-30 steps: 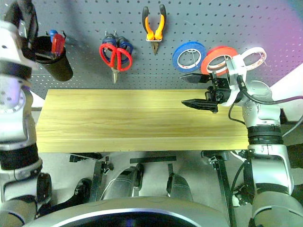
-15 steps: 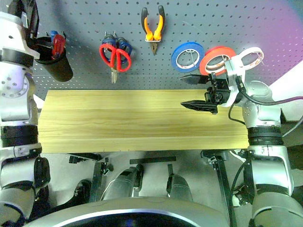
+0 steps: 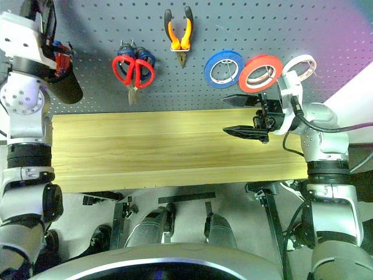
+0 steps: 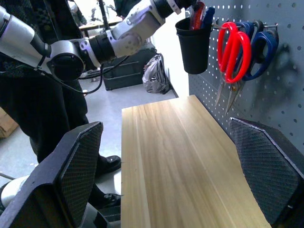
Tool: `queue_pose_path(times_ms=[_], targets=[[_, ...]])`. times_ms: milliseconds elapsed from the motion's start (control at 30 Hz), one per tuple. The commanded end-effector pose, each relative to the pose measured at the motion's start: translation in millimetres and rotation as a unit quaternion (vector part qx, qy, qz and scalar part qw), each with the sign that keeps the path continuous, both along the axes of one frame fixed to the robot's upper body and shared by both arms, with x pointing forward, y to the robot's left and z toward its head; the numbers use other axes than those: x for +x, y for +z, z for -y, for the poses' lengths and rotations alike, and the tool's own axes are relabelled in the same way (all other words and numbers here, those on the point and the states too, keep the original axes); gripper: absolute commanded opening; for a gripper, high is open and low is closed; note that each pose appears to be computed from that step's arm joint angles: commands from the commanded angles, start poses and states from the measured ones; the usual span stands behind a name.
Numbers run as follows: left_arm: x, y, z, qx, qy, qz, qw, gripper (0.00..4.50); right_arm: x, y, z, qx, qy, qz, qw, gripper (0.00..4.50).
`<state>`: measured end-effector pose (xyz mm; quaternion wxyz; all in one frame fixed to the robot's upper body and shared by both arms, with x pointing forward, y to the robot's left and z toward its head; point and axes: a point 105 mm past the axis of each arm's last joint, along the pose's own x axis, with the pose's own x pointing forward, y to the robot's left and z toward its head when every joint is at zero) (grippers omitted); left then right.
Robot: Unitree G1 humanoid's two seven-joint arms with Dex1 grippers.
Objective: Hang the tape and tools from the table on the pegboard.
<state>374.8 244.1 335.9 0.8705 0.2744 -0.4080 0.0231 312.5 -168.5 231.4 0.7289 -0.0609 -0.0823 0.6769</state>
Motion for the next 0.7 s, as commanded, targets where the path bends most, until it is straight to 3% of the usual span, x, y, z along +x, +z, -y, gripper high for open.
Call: queue_pose_path(times_ms=[33,700], targets=[[-8,5,-4,0.004,0.007,0.025,1.0,0.62,-5,9,5,-0.005,-0.006,0.02,1.0,4.5],[-38,-10,-26,-0.008,0.041,0.009,0.999,0.62,-3,9,9,-0.011,-0.015,0.017,1.0,4.5]])
